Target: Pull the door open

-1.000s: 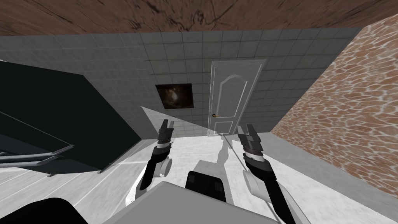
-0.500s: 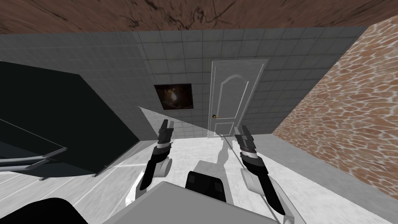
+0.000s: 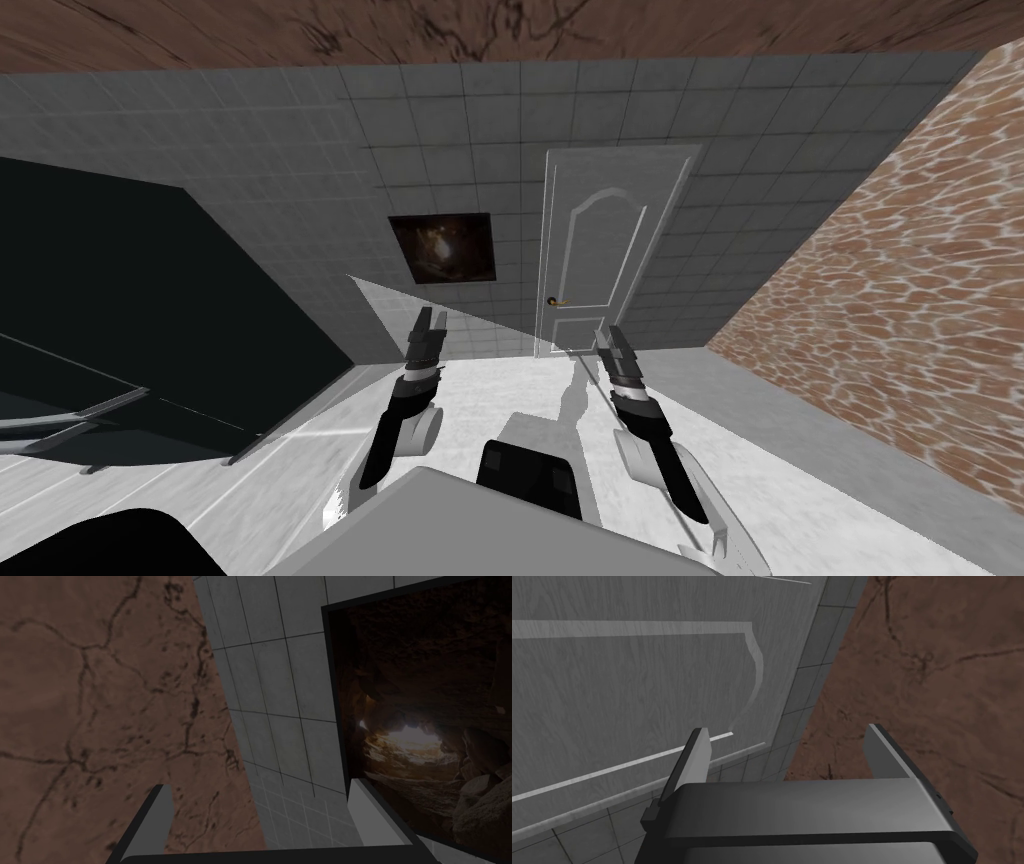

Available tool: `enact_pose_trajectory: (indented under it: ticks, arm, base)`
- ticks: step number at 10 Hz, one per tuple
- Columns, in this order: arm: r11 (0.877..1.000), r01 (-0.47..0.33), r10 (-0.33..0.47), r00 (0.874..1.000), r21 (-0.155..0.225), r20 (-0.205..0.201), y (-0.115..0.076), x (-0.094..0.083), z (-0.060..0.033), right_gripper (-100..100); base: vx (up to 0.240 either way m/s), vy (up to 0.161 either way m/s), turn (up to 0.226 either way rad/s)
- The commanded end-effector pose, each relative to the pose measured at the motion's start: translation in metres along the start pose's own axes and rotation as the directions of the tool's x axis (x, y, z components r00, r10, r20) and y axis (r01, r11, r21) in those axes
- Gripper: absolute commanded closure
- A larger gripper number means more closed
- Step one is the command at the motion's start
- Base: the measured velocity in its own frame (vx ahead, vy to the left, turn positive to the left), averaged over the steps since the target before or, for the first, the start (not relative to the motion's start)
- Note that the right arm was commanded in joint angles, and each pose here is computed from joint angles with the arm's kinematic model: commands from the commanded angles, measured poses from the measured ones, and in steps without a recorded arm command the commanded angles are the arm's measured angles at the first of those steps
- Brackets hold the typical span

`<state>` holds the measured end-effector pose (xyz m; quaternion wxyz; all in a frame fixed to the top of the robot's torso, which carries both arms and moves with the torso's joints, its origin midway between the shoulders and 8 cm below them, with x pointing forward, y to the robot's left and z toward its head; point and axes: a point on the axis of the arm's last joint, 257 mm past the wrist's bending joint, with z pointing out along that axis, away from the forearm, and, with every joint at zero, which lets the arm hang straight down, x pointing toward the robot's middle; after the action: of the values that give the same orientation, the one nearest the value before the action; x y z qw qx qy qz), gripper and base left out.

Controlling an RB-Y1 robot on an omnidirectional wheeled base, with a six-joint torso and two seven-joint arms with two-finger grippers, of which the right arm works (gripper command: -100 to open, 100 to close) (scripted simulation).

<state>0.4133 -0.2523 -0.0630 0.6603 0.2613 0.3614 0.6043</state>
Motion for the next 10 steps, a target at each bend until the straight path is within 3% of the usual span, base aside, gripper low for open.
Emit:
enact_pose_trajectory:
  ticks: [1, 6, 10]
  arm:
    - [1.0, -0.004, 0.004, 1.0, 0.015, -0.004, -0.01, 0.001, -0.0007, -100]
    - [0.996, -0.02, 0.023, 0.999, 0.089, -0.036, -0.058, 0.007, -0.0042, -100]
    - [0.991, -0.026, 0.033, 0.998, 0.134, -0.047, -0.083, 0.01, -0.0097, -100]
  base:
    - [0.059, -0.01, 0.004]
    - [0.086, -0.008, 0.005]
    - [0.062, -0.005, 0.003]
